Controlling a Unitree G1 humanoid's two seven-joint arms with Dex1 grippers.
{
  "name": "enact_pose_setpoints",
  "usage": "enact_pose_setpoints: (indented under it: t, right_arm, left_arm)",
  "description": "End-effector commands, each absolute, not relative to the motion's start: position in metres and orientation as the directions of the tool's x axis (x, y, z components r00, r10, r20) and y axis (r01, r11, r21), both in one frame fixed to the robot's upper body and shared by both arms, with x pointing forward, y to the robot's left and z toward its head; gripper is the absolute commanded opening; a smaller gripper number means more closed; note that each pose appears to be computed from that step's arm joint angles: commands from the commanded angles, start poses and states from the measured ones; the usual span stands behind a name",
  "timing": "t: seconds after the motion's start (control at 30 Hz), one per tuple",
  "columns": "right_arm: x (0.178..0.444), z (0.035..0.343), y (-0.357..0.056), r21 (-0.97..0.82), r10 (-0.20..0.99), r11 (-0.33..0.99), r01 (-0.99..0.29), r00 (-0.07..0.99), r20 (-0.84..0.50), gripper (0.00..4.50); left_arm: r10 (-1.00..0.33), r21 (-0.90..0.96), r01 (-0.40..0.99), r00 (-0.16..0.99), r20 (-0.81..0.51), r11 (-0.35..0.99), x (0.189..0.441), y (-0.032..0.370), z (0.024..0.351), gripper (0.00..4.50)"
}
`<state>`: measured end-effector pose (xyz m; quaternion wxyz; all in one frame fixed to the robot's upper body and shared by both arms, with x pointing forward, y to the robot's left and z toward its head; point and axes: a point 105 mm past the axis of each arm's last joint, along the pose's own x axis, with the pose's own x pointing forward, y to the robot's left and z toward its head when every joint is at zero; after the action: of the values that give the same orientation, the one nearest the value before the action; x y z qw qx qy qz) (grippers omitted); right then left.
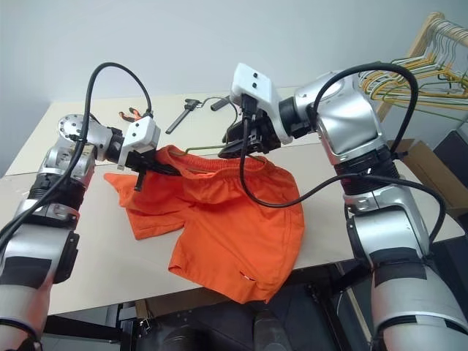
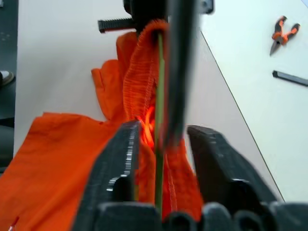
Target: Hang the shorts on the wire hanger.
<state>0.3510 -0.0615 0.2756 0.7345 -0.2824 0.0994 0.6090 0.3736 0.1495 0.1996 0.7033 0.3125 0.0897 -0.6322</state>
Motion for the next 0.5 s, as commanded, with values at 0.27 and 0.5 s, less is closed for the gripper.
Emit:
enact_pose_setpoints:
  t: [0.27,0.5]
  right_arm:
    - [0.338,0.273,-0.131,-0.414,0.714,0.204,-0.887,0.424,-0.557,4.48]
    - [0.366,0.228,-0.118,-0.421,0.625,0.22,-0.88,0.459,-0.631,4.48]
  left_arm:
    - [-0.848,0.373,0.926,0.246,-0.47,0.062,0.379,0.15,0.212,0.0]
    - [-0.853,0.385,0.921,0.245,-0.46,0.056,0.377,0.148,0.216,0.0]
